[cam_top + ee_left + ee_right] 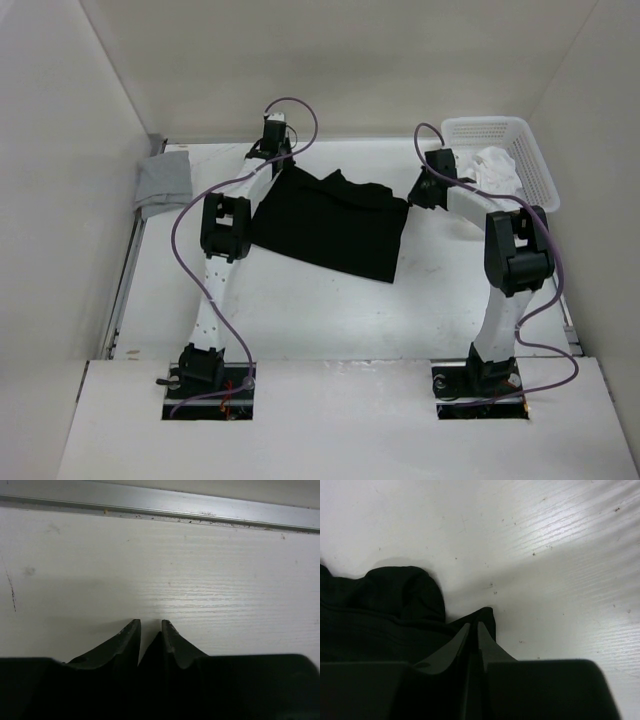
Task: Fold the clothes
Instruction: Fold the tank top
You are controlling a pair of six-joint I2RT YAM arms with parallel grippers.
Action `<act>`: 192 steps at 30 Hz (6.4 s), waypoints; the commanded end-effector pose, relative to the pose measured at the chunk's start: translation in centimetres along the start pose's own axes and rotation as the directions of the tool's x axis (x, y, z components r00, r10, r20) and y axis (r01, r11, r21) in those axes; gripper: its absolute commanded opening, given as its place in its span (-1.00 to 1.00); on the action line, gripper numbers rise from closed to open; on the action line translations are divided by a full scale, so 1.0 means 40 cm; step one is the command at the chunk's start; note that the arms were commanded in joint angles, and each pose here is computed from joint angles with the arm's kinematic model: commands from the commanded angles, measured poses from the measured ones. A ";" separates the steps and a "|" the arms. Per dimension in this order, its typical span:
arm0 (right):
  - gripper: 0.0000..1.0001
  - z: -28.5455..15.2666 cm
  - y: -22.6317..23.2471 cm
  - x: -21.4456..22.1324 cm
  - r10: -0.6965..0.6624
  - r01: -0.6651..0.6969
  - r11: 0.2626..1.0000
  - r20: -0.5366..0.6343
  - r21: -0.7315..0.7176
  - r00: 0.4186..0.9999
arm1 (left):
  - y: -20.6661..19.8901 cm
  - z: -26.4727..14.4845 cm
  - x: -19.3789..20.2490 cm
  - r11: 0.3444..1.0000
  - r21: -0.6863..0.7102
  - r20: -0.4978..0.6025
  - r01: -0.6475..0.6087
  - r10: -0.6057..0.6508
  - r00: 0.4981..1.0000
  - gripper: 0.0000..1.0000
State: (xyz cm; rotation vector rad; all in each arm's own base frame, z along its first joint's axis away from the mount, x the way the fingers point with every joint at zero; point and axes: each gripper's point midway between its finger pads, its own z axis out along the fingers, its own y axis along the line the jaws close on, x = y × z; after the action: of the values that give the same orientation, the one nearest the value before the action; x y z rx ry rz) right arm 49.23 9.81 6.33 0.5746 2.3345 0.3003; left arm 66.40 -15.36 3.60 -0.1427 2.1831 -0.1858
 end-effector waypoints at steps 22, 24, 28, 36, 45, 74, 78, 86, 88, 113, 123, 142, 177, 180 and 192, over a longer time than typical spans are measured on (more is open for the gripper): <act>-0.98 -0.221 0.098 -0.164 0.053 -0.017 0.988 0.231 -0.155 0.972 | -0.060 -0.320 -0.343 0.966 0.204 0.338 0.161 -0.224 0.914 -1.00; -0.98 -0.210 0.102 -0.170 0.051 -0.016 0.989 0.227 -0.150 0.973 | -0.058 -0.312 -0.353 0.965 0.204 0.351 0.168 -0.232 0.907 -1.00; -0.98 -0.175 0.096 -0.158 0.044 -0.017 0.991 0.198 -0.135 0.979 | -0.070 -0.236 -0.319 0.970 0.202 0.300 0.138 -0.195 0.934 -0.97; -0.98 -0.139 0.076 -0.113 0.035 -0.015 0.992 0.164 -0.123 0.986 | -0.081 -0.108 -0.114 0.994 0.080 0.095 -0.070 0.062 0.994 -0.37; -0.98 -0.144 0.071 -0.088 0.033 -0.010 0.989 0.156 -0.147 0.987 | -0.070 -0.077 -0.055 0.991 -0.001 0.063 -0.134 0.134 0.989 -0.24; -0.97 -0.174 0.113 -0.090 0.045 -0.006 0.973 0.164 -0.231 0.985 | -0.021 -0.025 0.021 0.992 -0.019 0.030 -0.125 0.125 0.992 -0.67; -0.97 -0.179 0.120 -0.091 0.043 -0.003 0.971 0.167 -0.237 0.985 | -0.027 -0.035 0.005 0.992 -0.023 0.042 -0.125 0.125 0.991 -0.87; -0.99 -0.220 0.133 -0.102 0.044 0.018 0.964 0.227 -0.265 0.973 | -0.030 -0.187 -0.156 0.998 -0.046 0.206 -0.041 0.049 0.977 -1.00; -1.00 -0.251 0.144 -0.119 0.058 0.017 0.958 0.251 -0.287 0.966 | -0.040 -0.260 -0.222 1.000 -0.025 0.288 -0.007 0.014 0.958 -1.00; -0.83 -0.011 0.055 -0.182 0.098 -0.086 0.993 0.164 -0.078 0.982 | 0.005 -0.036 -0.250 0.992 -0.090 0.354 0.091 -0.053 0.934 -0.49; -0.20 -0.232 0.082 -0.143 0.018 0.004 0.998 0.321 -0.068 0.947 | 0.162 -0.320 -0.160 0.949 -0.240 0.308 0.206 -0.127 0.943 -0.10; -0.61 -0.449 0.052 0.407 -0.093 0.129 0.931 0.118 -0.342 0.989 | 0.272 -0.440 0.181 0.777 0.012 0.109 0.629 -0.627 0.772 -0.31; -0.70 -0.211 0.053 0.487 0.069 -0.073 0.975 -0.023 -0.210 0.997 | 0.326 -0.489 0.207 0.706 -0.028 0.203 0.707 -0.689 0.696 -1.00; -0.95 -0.212 0.052 0.483 0.089 -0.090 0.973 -0.015 -0.214 0.996 | 0.322 -0.491 0.208 0.706 -0.023 0.199 0.707 -0.690 0.696 -1.00; -1.00 -0.739 0.161 0.194 0.091 0.082 0.875 0.328 -0.478 0.940 | 0.251 -0.971 -0.128 0.719 0.302 0.454 0.626 -0.686 0.569 -1.00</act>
State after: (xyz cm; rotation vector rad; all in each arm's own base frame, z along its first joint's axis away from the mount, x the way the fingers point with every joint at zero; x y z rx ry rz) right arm 28.01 19.54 19.26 0.4065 1.9215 0.7578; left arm 39.60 -2.28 20.66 -0.9157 1.6018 -0.5875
